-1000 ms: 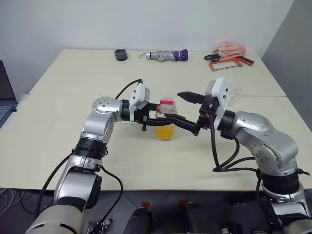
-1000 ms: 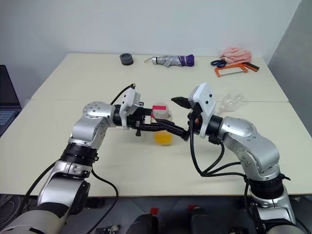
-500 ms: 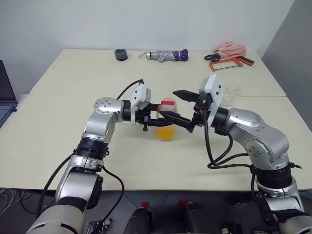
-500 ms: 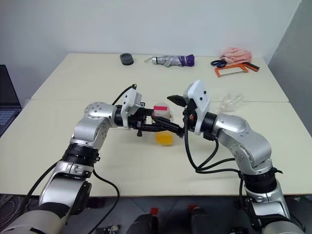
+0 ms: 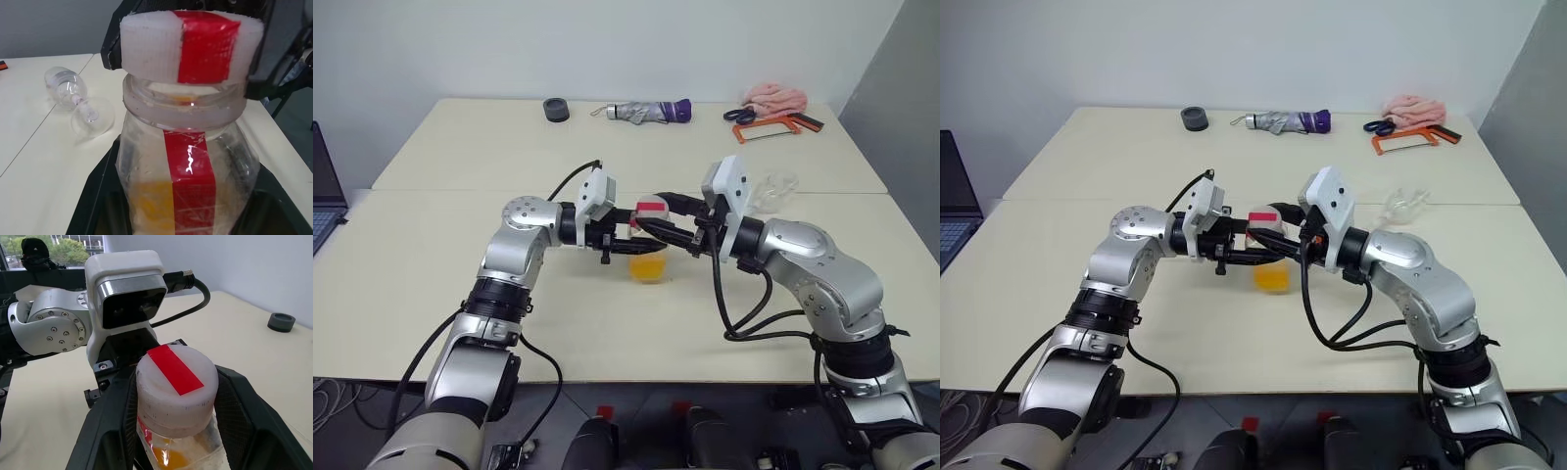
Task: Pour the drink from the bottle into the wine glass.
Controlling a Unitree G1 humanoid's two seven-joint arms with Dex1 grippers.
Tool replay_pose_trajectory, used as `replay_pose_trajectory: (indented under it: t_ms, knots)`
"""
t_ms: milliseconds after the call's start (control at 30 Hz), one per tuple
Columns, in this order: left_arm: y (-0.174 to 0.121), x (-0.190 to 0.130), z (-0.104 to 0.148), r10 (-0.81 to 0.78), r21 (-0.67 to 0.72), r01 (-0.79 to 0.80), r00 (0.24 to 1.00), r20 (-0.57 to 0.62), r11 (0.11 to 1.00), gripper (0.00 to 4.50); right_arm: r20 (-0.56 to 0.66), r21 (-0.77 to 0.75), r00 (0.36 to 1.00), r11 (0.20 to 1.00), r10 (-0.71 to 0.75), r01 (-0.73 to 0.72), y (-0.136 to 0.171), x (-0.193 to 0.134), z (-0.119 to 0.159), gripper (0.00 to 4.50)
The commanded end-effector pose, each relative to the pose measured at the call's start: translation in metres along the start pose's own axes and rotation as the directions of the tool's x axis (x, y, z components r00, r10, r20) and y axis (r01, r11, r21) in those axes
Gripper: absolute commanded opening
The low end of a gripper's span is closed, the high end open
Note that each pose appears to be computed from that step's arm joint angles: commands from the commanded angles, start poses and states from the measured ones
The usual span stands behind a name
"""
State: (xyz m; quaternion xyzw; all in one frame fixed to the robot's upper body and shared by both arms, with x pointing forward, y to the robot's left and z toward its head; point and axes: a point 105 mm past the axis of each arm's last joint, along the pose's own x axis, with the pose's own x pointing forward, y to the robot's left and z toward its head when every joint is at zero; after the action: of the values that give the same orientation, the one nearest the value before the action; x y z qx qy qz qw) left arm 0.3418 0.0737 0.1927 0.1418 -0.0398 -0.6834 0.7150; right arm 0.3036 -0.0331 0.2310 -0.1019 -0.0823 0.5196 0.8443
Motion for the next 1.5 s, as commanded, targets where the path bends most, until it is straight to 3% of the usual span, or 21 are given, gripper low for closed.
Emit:
replay_pose_trajectory:
  t_ms: [33, 100, 167, 333, 433, 633, 667, 733, 800, 900, 1033, 1133, 1300, 1433, 1500]
  knots:
    - [-0.002, 0.001, 0.012, -0.002, 0.037, 0.001, 0.999, 0.033, 0.999, 1.81, 0.059, -0.265, 0.998, 0.963, -0.035, 0.049, 0.001, -0.003, 0.021, 1.85]
    - [-0.002, 0.001, 0.011, 0.001, 0.033, -0.002, 0.999, 0.034, 0.999, 1.8, 0.079, -0.309, 0.996, 0.949, -0.046, 0.068, 0.0, -0.005, 0.022, 1.84]
    - [-0.003, 0.001, 0.01, 0.003, 0.03, -0.004, 0.999, 0.034, 1.0, 1.8, 0.124, -0.248, 0.991, 0.965, -0.05, 0.08, 0.0, -0.007, 0.025, 1.83]
    - [-0.004, 0.001, 0.01, 0.007, 0.024, -0.008, 0.999, 0.036, 1.0, 1.8, 0.215, -0.023, 0.975, 0.998, -0.053, 0.059, 0.002, -0.016, 0.033, 1.83]
    - [-0.005, -0.001, 0.009, 0.018, 0.017, -0.018, 0.999, 0.038, 1.0, 1.79, 0.286, 0.153, 0.948, 0.984, -0.137, 0.096, -0.012, -0.037, 0.043, 1.75]
    - [-0.006, -0.003, 0.007, 0.031, 0.008, -0.031, 0.999, 0.036, 0.999, 1.79, 0.257, 0.214, 0.937, 0.959, -0.237, 0.184, -0.023, -0.064, 0.038, 1.74]
    - [-0.006, -0.004, 0.006, 0.035, 0.006, -0.035, 0.999, 0.036, 0.999, 1.79, 0.211, 0.193, 0.942, 0.956, -0.262, 0.222, -0.025, -0.07, 0.029, 1.74]
    - [-0.004, -0.006, 0.006, 0.06, 0.0, -0.061, 0.997, 0.039, 0.998, 1.79, -0.022, 0.075, 0.925, 0.922, -0.379, 0.38, -0.037, -0.097, -0.028, 1.74]
    - [-0.002, -0.008, 0.006, 0.081, -0.001, -0.081, 0.996, 0.041, 0.997, 1.79, -0.201, -0.024, 0.864, 0.884, -0.461, 0.466, -0.041, -0.125, -0.076, 1.74]
    - [0.0, -0.01, 0.007, 0.103, -0.004, -0.103, 0.994, 0.046, 0.995, 1.79, -0.339, -0.063, 0.756, 0.816, -0.56, 0.575, -0.045, -0.161, -0.126, 1.74]
    - [0.001, -0.013, 0.007, 0.117, -0.005, -0.117, 0.992, 0.043, 0.993, 1.79, -0.428, -0.081, 0.651, 0.744, -0.627, 0.663, -0.042, -0.193, -0.164, 1.74]
    - [0.004, -0.018, 0.008, 0.151, -0.01, -0.15, 0.988, 0.044, 0.989, 1.79, -0.424, 0.048, 0.682, 0.738, -0.596, 0.673, -0.033, -0.194, -0.166, 2.75]
    - [0.016, -0.03, 0.01, 0.251, -0.031, -0.25, 0.966, 0.061, 0.968, 1.79, -0.426, 0.079, 0.738, 0.792, -0.523, 0.606, -0.026, -0.193, -0.159, 4.5]
    - [0.033, -0.049, 0.01, 0.417, -0.03, -0.416, 0.907, 0.063, 0.909, 1.79, -0.43, -0.023, 0.753, 0.84, -0.498, 0.542, -0.033, -0.198, -0.14, 4.5]
    - [0.045, -0.063, 0.006, 0.532, -0.018, -0.532, 0.846, 0.045, 0.847, 1.79, -0.396, -0.043, 0.799, 0.878, -0.453, 0.477, -0.034, -0.184, -0.123, 4.5]
